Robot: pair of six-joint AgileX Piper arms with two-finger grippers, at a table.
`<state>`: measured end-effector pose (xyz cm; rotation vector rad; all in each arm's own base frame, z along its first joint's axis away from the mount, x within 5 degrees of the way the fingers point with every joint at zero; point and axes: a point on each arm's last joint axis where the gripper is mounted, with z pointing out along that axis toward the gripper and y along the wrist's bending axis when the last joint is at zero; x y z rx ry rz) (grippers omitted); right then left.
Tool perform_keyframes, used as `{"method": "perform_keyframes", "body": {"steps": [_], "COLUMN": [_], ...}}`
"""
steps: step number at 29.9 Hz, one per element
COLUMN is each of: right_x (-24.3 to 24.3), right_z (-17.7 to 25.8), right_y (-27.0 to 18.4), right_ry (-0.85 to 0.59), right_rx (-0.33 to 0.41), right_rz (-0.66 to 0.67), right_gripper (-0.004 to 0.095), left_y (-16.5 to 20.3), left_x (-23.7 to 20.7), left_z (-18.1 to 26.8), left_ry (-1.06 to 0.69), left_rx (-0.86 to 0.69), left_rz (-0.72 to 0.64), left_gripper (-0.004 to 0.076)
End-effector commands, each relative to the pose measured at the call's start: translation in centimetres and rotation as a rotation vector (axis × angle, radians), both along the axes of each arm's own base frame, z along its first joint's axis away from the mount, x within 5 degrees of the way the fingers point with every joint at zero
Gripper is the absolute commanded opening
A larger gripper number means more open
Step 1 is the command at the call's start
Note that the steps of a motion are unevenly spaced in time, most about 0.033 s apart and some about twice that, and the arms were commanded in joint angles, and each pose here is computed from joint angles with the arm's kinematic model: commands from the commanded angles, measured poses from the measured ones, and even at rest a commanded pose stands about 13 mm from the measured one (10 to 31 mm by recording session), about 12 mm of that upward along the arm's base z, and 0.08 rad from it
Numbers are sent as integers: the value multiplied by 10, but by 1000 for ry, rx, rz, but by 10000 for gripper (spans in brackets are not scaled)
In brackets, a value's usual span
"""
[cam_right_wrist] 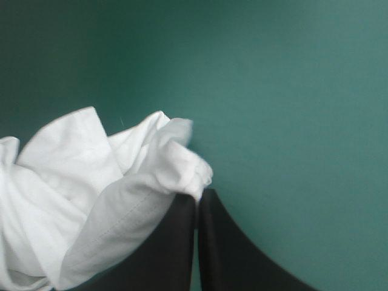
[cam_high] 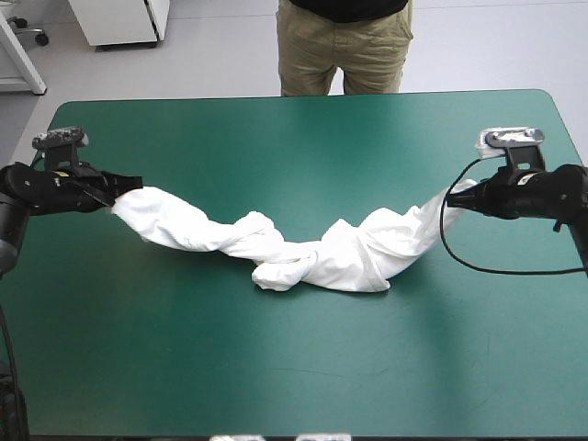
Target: Fold the cloth
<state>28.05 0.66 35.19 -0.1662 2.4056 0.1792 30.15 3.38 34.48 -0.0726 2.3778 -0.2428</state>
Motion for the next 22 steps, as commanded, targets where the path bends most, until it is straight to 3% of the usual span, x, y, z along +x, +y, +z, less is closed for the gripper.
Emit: {"method": "perform_keyframes", "body": {"steps": [1, 10, 15, 19, 22], "right_x": [-34, -118, -180, -234, -264], "right_z": [72, 217, 281, 315, 324], "right_y": [3, 16, 19, 22, 25], "right_ry": [-230, -695, -979, -1177, -1237], "right_rx": [15, 89, 70, 55, 36], "right_rz": [4, 78, 106, 128, 149], "right_gripper": [-13, -13, -13, -13, -13], "left_y": [-10, -30, -44, -54, -59], "left_x": [-22, -107, -190, -255, -294], "left_z": [72, 237, 318, 346, 352], "left_ry": [-224, -698, -1078, -1281, -1371], "left_rx": [-19, 43, 97, 149, 192], "left_rz": [-8, -55, -40, -18, 3], "left_gripper": [-9, -9, -9, -9, -9]}}
